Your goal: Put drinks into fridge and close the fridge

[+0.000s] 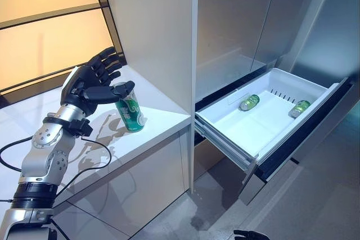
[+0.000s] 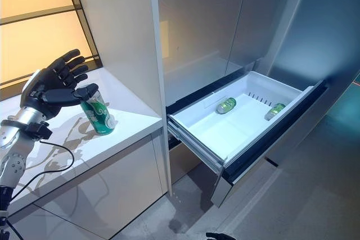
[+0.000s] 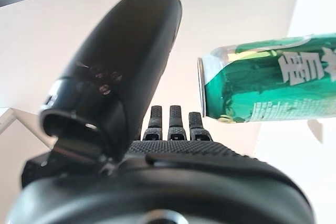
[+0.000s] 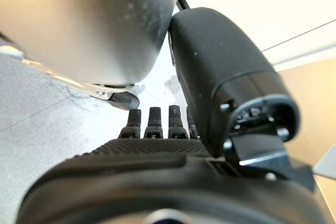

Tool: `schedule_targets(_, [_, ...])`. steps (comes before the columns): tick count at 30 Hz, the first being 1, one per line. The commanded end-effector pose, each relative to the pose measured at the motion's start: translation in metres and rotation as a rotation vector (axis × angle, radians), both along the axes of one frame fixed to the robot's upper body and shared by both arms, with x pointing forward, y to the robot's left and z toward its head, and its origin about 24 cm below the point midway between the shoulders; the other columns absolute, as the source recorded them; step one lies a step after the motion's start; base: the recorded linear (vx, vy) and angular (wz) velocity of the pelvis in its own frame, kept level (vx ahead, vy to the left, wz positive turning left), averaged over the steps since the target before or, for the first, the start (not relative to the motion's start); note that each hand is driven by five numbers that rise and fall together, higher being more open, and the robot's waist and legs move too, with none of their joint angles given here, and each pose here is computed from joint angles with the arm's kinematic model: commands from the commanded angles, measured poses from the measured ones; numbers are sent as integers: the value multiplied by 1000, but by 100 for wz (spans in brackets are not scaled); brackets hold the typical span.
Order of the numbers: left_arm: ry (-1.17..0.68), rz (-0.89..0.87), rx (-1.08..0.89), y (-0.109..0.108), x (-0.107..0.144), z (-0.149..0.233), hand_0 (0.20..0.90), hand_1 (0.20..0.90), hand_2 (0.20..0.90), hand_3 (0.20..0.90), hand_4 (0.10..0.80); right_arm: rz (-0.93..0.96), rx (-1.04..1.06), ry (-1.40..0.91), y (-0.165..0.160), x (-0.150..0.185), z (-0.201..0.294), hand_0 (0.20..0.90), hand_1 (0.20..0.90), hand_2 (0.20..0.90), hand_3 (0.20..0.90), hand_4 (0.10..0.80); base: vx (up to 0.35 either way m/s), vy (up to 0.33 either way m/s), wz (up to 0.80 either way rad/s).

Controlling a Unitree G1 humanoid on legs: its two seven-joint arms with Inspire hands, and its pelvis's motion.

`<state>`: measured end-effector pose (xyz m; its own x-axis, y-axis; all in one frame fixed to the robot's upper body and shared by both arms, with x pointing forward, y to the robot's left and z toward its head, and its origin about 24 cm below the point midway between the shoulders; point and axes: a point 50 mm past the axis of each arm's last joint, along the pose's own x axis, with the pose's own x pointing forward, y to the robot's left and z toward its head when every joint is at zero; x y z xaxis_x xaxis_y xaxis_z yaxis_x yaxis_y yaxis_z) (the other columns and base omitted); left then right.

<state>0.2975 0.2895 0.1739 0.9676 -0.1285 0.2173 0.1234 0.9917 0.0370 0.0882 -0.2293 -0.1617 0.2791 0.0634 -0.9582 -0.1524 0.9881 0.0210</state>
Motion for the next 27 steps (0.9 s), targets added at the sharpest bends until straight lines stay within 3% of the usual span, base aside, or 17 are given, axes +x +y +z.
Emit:
schedule_targets(1, [-283, -5, 56, -6, 7, 76, 900, 900, 900, 900, 800, 44, -25, 48, -12, -4, 1, 900, 900, 900, 900, 800, 0, 0, 0])
schedule_targets(11, [-326, 63, 69, -4, 6, 77, 900, 900, 900, 900, 800, 41, -21, 48, -10, -4, 1, 900, 900, 900, 900, 800, 0, 0, 0])
schedule_targets(27, [-241, 47, 76, -9, 12, 59, 900, 900, 900, 900, 800, 46, -26, 59, -11, -5, 1, 900, 900, 900, 900, 800, 0, 0, 0])
